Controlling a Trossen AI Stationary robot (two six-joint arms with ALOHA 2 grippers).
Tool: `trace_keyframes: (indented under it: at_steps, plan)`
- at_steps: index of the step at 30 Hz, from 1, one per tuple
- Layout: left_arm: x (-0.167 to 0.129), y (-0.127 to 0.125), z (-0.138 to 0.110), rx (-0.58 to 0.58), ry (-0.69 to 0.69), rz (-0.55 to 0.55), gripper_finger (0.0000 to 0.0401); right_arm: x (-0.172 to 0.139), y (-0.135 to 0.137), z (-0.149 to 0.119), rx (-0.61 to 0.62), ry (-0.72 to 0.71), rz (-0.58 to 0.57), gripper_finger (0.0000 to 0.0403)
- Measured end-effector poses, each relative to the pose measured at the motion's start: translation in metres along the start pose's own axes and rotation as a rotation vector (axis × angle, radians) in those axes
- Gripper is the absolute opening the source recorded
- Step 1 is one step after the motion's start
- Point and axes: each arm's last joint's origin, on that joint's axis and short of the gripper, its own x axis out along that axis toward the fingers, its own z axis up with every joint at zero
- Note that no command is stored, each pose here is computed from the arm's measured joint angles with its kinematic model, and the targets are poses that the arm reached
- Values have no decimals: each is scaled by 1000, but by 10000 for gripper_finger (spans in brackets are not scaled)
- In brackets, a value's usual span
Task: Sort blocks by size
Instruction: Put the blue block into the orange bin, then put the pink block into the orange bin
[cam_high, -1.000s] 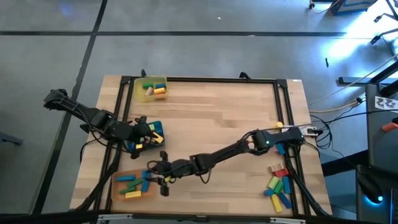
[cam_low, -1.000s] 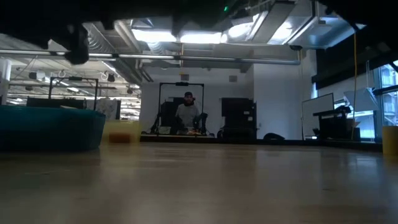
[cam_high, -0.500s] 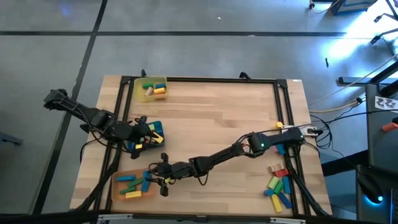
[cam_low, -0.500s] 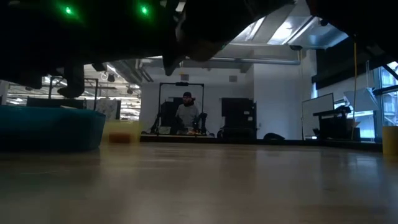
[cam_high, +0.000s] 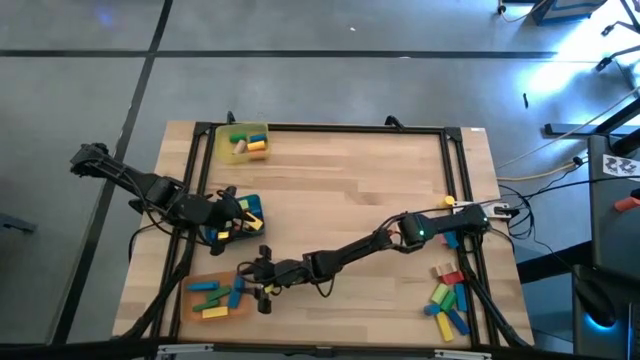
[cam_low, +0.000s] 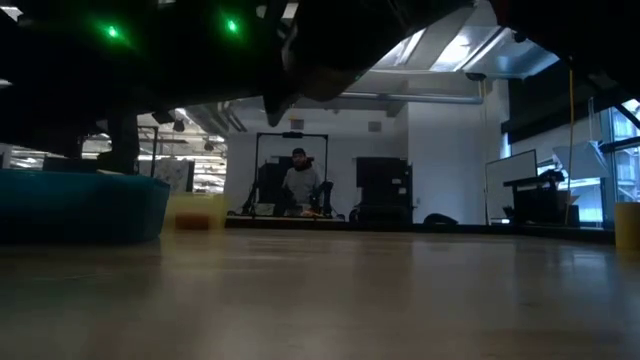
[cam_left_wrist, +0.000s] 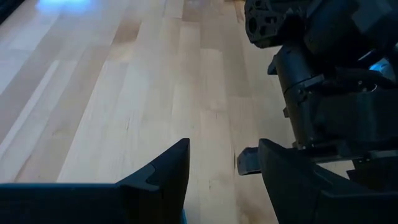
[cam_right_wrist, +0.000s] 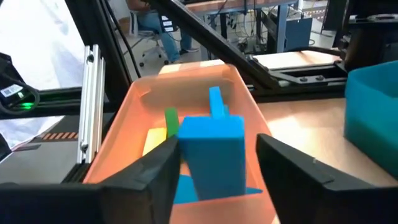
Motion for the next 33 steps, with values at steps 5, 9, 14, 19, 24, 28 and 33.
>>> trace_keyframes:
  at_steps: [5, 9, 14, 19, 24, 28, 33]
  plan:
    - [0, 0, 0, 0, 0, 0, 175, 0, 1, 1, -11, 0, 7, 256]
    - [0, 0, 0, 0, 0, 0, 175, -1, 2, 7, -27, -14, 10, 267]
    - [0, 0, 0, 17, 0, 0, 175, 0, 5, 20, -58, -53, 16, 268]
    - [0, 0, 0, 17, 1, 0, 175, 0, 8, 26, -101, -59, 20, 268]
    - [0, -1, 0, 15, 2, -7, 175, -6, 20, 40, -161, 30, 20, 268]
    - [-1, -7, -1, 26, 8, -65, 175, -26, 41, 73, -191, 135, 3, 268]
    - [0, -21, -3, 18, 14, -142, 175, -62, 78, 82, -239, 355, -91, 269]
